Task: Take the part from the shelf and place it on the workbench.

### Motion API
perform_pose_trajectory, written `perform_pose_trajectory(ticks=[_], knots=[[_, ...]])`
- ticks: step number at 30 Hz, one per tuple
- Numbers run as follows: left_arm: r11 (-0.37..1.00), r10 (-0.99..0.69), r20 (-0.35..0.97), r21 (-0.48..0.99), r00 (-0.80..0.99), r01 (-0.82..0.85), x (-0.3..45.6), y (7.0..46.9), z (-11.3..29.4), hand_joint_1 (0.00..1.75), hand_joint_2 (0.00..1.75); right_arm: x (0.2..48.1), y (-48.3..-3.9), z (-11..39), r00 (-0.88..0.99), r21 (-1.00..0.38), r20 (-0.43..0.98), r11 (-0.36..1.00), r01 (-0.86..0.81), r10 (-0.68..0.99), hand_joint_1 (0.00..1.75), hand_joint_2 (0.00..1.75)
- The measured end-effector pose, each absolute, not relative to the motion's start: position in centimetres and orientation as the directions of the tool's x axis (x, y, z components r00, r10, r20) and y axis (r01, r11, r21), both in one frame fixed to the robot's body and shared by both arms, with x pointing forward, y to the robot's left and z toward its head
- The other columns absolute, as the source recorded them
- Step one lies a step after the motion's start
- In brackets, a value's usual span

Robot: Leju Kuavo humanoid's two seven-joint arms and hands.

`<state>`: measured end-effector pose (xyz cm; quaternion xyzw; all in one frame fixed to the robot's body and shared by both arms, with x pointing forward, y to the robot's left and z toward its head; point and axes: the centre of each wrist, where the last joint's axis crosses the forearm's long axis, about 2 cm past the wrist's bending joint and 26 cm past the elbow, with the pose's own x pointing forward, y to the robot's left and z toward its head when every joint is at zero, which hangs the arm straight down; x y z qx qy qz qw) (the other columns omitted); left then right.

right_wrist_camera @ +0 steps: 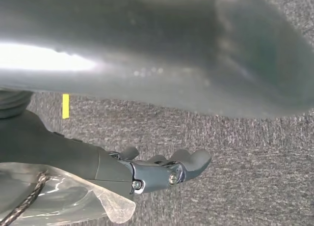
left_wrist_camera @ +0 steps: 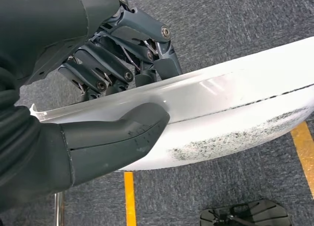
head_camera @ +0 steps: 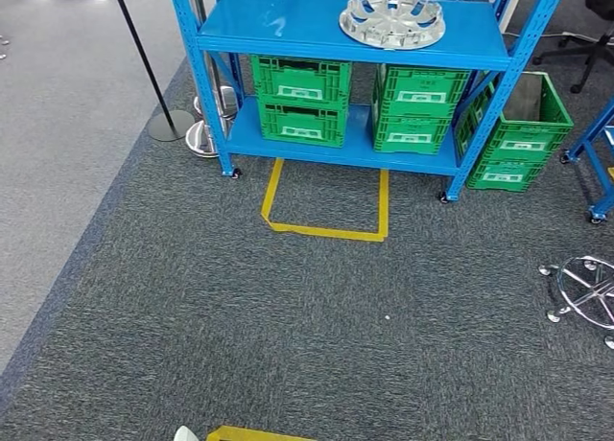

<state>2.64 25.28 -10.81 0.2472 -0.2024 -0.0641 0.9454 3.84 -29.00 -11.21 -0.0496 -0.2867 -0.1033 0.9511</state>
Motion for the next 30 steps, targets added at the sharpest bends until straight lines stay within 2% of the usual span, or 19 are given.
perform_pose_trajectory(ticks=[30], knots=[[0.871,-0.23,0.351,0.489,0.908,0.031,2.64,25.31,-10.82,1.75,1.75,3.81,-28.54,-11.21,0.826,-0.051,0.548,0.981,0.189,-0.131,0.0,0.0]])
